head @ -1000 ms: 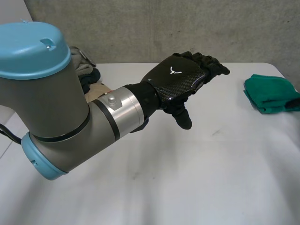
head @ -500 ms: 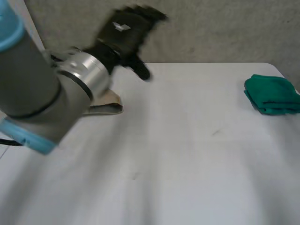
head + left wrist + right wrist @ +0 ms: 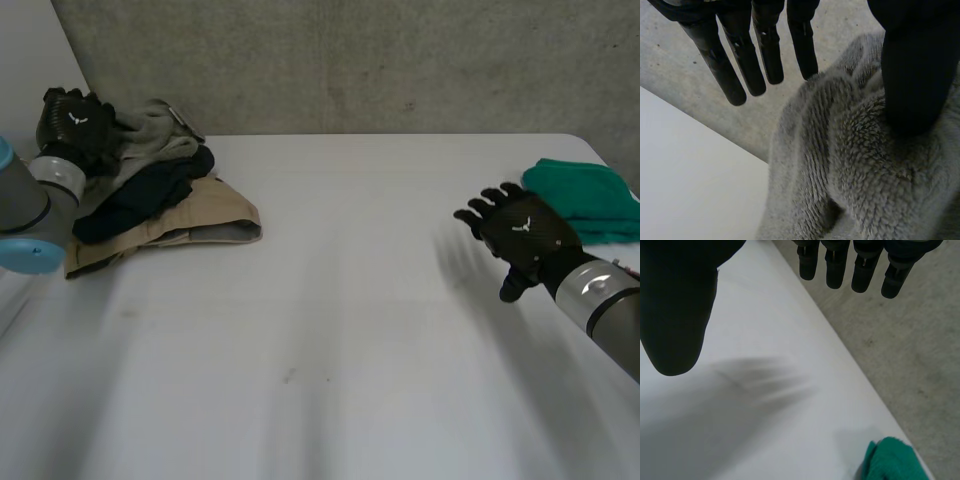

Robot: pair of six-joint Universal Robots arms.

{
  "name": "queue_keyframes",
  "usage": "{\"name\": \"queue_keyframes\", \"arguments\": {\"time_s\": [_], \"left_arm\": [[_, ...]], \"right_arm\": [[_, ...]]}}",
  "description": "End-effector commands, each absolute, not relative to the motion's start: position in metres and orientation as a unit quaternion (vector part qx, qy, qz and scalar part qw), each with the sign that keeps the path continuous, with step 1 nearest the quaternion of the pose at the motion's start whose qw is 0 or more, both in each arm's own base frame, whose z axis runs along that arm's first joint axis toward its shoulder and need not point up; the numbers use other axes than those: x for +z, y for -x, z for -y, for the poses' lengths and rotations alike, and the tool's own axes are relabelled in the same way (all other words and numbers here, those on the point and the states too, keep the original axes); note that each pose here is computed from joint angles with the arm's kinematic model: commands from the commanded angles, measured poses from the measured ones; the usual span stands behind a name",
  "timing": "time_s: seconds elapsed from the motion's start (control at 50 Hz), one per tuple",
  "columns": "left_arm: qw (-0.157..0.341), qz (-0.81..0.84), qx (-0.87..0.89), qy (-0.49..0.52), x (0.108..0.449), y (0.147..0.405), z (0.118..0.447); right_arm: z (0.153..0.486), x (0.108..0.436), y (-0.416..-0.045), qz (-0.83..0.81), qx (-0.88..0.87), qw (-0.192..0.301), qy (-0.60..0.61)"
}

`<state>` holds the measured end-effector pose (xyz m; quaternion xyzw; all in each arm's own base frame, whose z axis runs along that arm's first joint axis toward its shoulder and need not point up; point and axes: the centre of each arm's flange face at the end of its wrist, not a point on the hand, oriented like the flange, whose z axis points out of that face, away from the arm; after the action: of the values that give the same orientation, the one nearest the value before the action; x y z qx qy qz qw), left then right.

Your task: Fold the laundry.

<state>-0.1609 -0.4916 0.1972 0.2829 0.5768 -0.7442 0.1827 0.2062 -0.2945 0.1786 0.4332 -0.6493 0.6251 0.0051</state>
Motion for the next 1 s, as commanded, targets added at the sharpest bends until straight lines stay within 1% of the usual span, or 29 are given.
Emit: {"name": "queue_keyframes", "arguments": {"time_s": [0.02, 0.1, 0.12, 0.16, 0.18, 0.24, 0.26, 0.32, 0.34, 0.4, 0.42, 0.46, 0.48, 0.5, 0.54, 0.56, 0.62, 0.64, 0.7, 0.72, 0.78, 0.8, 0.86, 0.9, 1.0], "left_arm": [[0.160, -0.579, -0.741, -0.301, 0.177, 0.161, 0.504], [0.162, -0.575, -0.744, -0.299, 0.182, 0.165, 0.501], [0.159, -0.568, -0.750, -0.298, 0.191, 0.173, 0.496], [0.163, -0.556, -0.762, -0.287, 0.209, 0.179, 0.488], [0.167, -0.537, -0.781, -0.272, 0.230, 0.186, 0.480], [0.156, -0.497, -0.817, -0.245, 0.267, 0.198, 0.465], [0.134, -0.472, -0.841, -0.229, 0.290, 0.208, 0.450], [0.087, -0.438, -0.871, -0.205, 0.327, 0.222, 0.425], [0.050, -0.420, -0.885, -0.193, 0.352, 0.232, 0.404], [-0.019, -0.406, -0.895, -0.182, 0.378, 0.250, 0.372], [-0.072, -0.407, -0.893, -0.176, 0.388, 0.263, 0.349], [-0.130, -0.414, -0.884, -0.173, 0.393, 0.277, 0.328], [-0.159, -0.418, -0.877, -0.174, 0.393, 0.285, 0.319], [-0.214, -0.429, -0.859, -0.177, 0.391, 0.299, 0.304], [-0.275, -0.441, -0.834, -0.184, 0.386, 0.315, 0.288], [-0.317, -0.451, -0.812, -0.194, 0.379, 0.328, 0.274], [-0.365, -0.464, -0.781, -0.205, 0.366, 0.346, 0.258], [-0.381, -0.480, -0.760, -0.214, 0.348, 0.359, 0.253], [-0.393, -0.504, -0.734, -0.231, 0.318, 0.380, 0.246], [-0.396, -0.522, -0.716, -0.240, 0.297, 0.391, 0.244], [-0.394, -0.546, -0.696, -0.250, 0.267, 0.403, 0.243], [-0.393, -0.561, -0.682, -0.255, 0.249, 0.408, 0.242], [-0.398, -0.577, -0.661, -0.268, 0.227, 0.417, 0.233], [-0.401, -0.579, -0.655, -0.273, 0.223, 0.420, 0.227], [-0.398, -0.581, -0.655, -0.273, 0.225, 0.418, 0.224]], "right_arm": [[0.286, 0.166, -0.203, 0.666, 0.608, -0.001, -0.432], [0.282, 0.163, -0.202, 0.671, 0.603, -0.004, -0.432], [0.282, 0.162, -0.202, 0.672, 0.602, -0.003, -0.431], [0.282, 0.163, -0.202, 0.671, 0.603, -0.003, -0.431], [0.282, 0.163, -0.202, 0.671, 0.603, -0.003, -0.431], [0.282, 0.165, -0.202, 0.668, 0.606, -0.001, -0.431], [0.282, 0.165, -0.202, 0.668, 0.607, -0.001, -0.430], [0.283, 0.174, -0.202, 0.661, 0.617, 0.005, -0.427], [0.283, 0.175, -0.202, 0.661, 0.618, 0.007, -0.425], [0.284, 0.182, -0.200, 0.659, 0.626, 0.020, -0.416], [0.285, 0.184, -0.200, 0.659, 0.628, 0.024, -0.413], [0.286, 0.192, -0.197, 0.659, 0.638, 0.034, -0.398], [0.286, 0.195, -0.196, 0.659, 0.641, 0.036, -0.392], [0.287, 0.198, -0.195, 0.660, 0.644, 0.039, -0.385], [0.289, 0.205, -0.193, 0.664, 0.652, 0.040, -0.364], [0.290, 0.208, -0.192, 0.664, 0.655, 0.040, -0.357], [0.293, 0.216, -0.189, 0.669, 0.665, 0.035, -0.330], [0.294, 0.217, -0.187, 0.671, 0.666, 0.033, -0.324], [0.300, 0.220, -0.177, 0.681, 0.668, 0.032, -0.297], [0.301, 0.221, -0.175, 0.683, 0.669, 0.031, -0.291], [0.304, 0.221, -0.167, 0.691, 0.669, 0.029, -0.272], [0.305, 0.221, -0.166, 0.692, 0.669, 0.028, -0.269], [0.308, 0.221, -0.159, 0.698, 0.669, 0.030, -0.255], [0.309, 0.221, -0.156, 0.700, 0.668, 0.032, -0.250], [0.309, 0.220, -0.157, 0.701, 0.666, 0.030, -0.252]]}}
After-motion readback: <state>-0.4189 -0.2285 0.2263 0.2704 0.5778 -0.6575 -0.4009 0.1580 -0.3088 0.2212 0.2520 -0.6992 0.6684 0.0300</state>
